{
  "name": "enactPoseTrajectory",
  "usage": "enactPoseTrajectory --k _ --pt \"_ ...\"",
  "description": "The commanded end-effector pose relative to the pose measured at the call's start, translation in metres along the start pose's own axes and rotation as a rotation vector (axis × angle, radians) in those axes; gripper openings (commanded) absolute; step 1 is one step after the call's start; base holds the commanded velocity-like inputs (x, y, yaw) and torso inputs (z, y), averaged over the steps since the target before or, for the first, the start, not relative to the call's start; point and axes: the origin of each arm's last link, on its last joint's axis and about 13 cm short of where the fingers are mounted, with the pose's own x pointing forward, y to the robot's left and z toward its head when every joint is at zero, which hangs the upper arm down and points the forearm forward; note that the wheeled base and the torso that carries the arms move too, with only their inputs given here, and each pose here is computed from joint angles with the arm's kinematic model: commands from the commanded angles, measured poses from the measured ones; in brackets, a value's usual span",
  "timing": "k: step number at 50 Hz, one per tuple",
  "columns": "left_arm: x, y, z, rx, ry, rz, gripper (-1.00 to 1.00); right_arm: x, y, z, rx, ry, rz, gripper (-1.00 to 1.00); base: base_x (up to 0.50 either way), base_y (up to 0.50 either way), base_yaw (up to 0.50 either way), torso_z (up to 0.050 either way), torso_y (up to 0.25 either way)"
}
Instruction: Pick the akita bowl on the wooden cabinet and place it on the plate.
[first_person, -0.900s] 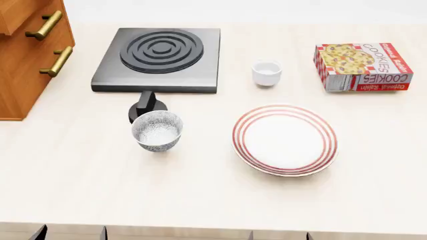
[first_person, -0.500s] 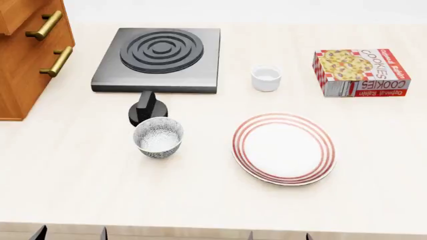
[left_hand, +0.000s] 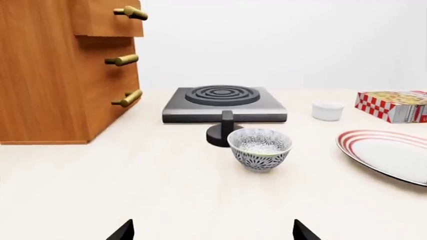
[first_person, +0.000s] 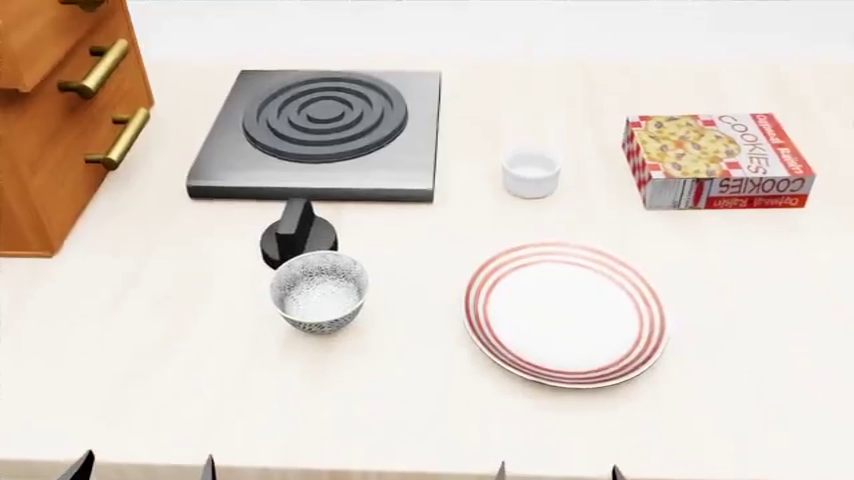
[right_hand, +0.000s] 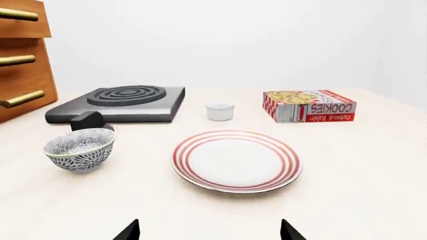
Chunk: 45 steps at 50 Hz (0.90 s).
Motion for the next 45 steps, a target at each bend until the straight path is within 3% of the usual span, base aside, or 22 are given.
enactPoseTrajectory --k 1,23,26,27,28,30,32,33,36,37,40,42,45 --pt "0.000 0.000 0.000 0.000 0.002 -0.002 1.00 0.000 0.000 0.000 0.005 -0.004 0.001 1.00 0.00 0.00 0.00 0.050 0.000" --pt "0.002 0.000 -0.001 0.007 0.013 0.003 1.00 0.000 -0.002 0.002 0.052 -0.015 0.005 1.00 0.00 0.00 0.00 0.050 0.000" --pt "0.003 0.000 -0.002 0.038 0.030 0.032 1.00 0.000 -0.001 0.002 0.043 -0.002 0.001 1.00 0.00 0.00 0.00 0.046 0.000" --pt "0.003 0.000 -0.001 0.057 0.019 0.044 1.00 0.000 -0.002 0.004 0.091 0.012 0.014 1.00 0.00 0.00 0.00 0.004 0.000" --pt "0.002 0.000 0.000 0.041 0.013 0.041 1.00 0.000 -0.002 0.004 0.079 0.002 0.013 1.00 0.00 0.00 0.00 0.000 0.000" --pt "0.003 0.000 -0.001 0.097 0.029 0.084 1.00 -0.002 -0.001 0.008 0.058 -0.013 0.019 1.00 0.00 0.00 0.00 0.000 0.000" --pt "0.001 -0.002 -0.002 0.100 0.038 0.087 1.00 -0.004 0.001 0.014 0.038 -0.044 0.040 1.00 0.00 0.00 0.00 0.000 0.000" --pt "0.000 -0.005 -0.001 0.140 0.018 0.064 1.00 -0.006 0.002 0.018 0.032 -0.057 0.043 1.00 0.00 0.00 0.00 0.000 0.000" --pt "-0.003 -0.006 0.006 0.089 -0.018 0.032 1.00 -0.008 0.003 0.027 0.076 -0.096 0.056 1.00 0.00 0.00 0.00 0.000 0.000" --pt "-0.007 -0.005 0.014 0.028 -0.084 0.025 1.00 -0.010 0.003 0.036 0.088 -0.126 0.066 1.00 0.00 0.00 0.00 0.000 0.000" --pt "-0.008 -0.004 0.023 -0.003 -0.115 0.037 1.00 -0.013 0.004 0.045 0.084 -0.142 0.072 1.00 0.00 0.00 0.00 0.000 0.000" --pt "-0.011 -0.005 0.031 0.105 -0.163 0.021 1.00 -0.016 0.004 0.055 0.073 -0.182 0.084 1.00 0.00 0.00 0.00 0.000 0.000" --pt "-0.013 -0.006 0.040 0.097 -0.196 0.014 1.00 -0.021 0.004 0.069 0.074 -0.230 0.085 1.00 0.00 0.00 0.00 0.000 0.000"
